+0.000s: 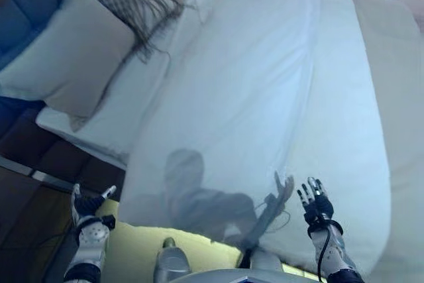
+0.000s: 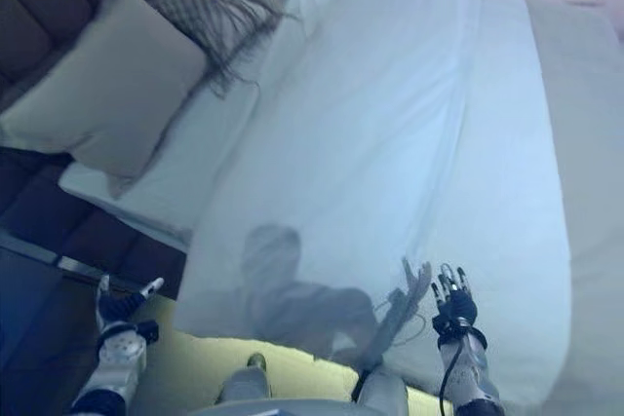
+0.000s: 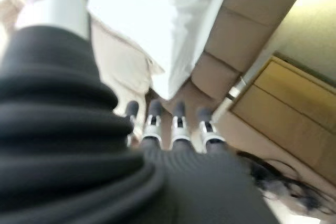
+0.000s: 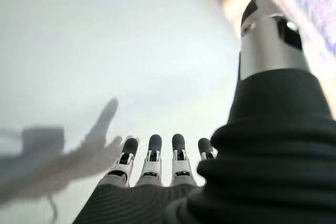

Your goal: Make the bed neatly

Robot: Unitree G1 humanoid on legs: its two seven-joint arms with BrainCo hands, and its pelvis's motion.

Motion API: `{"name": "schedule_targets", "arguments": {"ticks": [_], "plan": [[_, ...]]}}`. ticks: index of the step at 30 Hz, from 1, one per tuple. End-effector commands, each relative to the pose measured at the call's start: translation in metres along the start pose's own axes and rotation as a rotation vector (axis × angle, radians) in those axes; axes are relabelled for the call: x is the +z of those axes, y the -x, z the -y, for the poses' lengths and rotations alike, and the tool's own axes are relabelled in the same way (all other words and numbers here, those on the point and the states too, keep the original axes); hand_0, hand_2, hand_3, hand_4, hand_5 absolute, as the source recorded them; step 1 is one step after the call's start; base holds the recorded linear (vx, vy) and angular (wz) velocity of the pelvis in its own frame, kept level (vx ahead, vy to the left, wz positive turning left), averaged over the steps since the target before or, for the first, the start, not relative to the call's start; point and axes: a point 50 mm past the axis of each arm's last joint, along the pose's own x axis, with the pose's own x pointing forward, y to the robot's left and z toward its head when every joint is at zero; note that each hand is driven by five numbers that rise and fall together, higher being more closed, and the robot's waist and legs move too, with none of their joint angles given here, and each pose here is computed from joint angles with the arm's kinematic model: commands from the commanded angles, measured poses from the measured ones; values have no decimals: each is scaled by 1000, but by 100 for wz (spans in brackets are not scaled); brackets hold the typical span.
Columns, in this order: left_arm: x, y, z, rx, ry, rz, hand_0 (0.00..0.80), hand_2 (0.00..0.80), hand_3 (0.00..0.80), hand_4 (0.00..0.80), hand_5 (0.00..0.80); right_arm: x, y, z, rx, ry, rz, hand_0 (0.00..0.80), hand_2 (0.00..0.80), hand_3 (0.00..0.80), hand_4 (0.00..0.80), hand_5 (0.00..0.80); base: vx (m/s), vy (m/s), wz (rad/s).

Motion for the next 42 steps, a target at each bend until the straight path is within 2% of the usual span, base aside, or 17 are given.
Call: {"name": "schedule_targets", "arguments": {"ticks": [1,5,10,13,16,20,30,36,42], "plan": [[40,-20,-13,145,63,142,0,0,0,0,0,20,-7,-14,69,-116,150,0,0,0,0,0,-237,-50,-16],[57,-20,1,218,36,185,0,0,0,0,0,33,-14,-25,118,-138,206,0,0,0,0,0,-231,43,1],[74,-23,12,294,-133,240,0,0,0,0,0,59,-22,-47,185,-141,291,0,0,0,0,0,-192,108,-4],[70,-25,13,314,-212,196,0,0,0,0,0,70,-24,-57,217,-138,318,0,0,0,0,0,-103,122,-4],[60,-22,14,329,-182,128,0,0,0,0,0,73,-23,-66,253,-147,331,0,0,0,0,0,-75,70,-5],[59,-21,15,326,-151,142,0,0,0,0,0,78,-21,-72,288,-153,353,0,0,0,0,0,-67,21,-4],[113,-15,25,429,64,360,0,0,0,0,0,94,-26,-89,382,-124,355,0,0,0,0,0,-18,39,-1],[124,-13,40,386,-23,385,0,0,0,0,0,111,-29,-112,415,-122,380,0,0,0,0,0,-29,63,-7],[123,-16,37,402,-133,400,0,0,0,0,0,115,-26,-122,441,-130,380,0,0,0,0,0,-14,6,-12]]}}
